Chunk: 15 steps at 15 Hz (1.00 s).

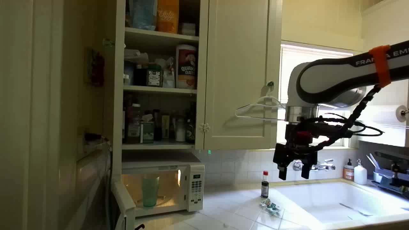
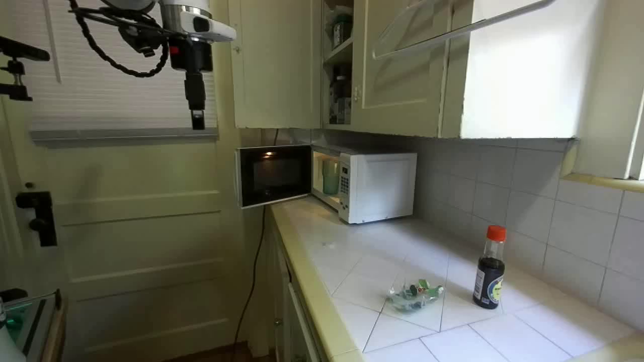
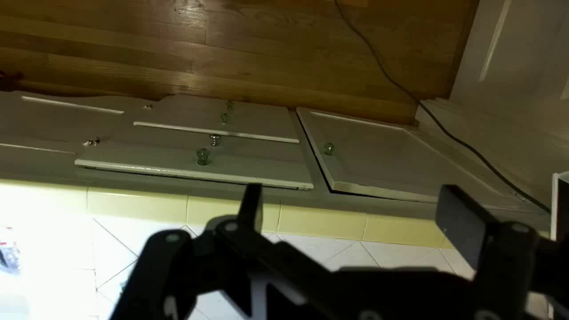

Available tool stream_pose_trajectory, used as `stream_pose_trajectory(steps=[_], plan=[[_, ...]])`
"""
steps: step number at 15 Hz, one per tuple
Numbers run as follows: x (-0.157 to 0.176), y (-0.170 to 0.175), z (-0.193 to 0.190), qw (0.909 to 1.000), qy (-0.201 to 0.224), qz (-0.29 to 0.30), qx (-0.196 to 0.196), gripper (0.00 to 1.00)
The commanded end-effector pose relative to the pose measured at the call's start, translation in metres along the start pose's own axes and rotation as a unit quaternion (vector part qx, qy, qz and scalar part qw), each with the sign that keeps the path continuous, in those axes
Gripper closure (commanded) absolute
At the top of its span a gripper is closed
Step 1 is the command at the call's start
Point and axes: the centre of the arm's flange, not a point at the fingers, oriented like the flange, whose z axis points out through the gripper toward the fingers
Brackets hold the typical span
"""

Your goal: Close the microwave door

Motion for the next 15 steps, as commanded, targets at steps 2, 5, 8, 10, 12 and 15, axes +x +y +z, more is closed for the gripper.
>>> stream_pose_trajectory(steps=[2,5,8,10,12,15], plan=[[0.000,0.000,0.000,1.0000,0.000,0.000,0.000,0.00],[0.000,0.000,0.000,1.0000,0.000,0.000,0.000,0.00],[0.001,-0.010,0.006,0.9997,0.004,-0.025,-0.003,0.00],[0.008,-0.035,0.021,0.9957,0.014,-0.091,0.002,0.00],[0.010,-0.065,0.035,0.9887,0.024,-0.148,0.000,0.00],[0.007,-0.115,0.059,0.9721,0.047,-0.230,-0.002,0.00]])
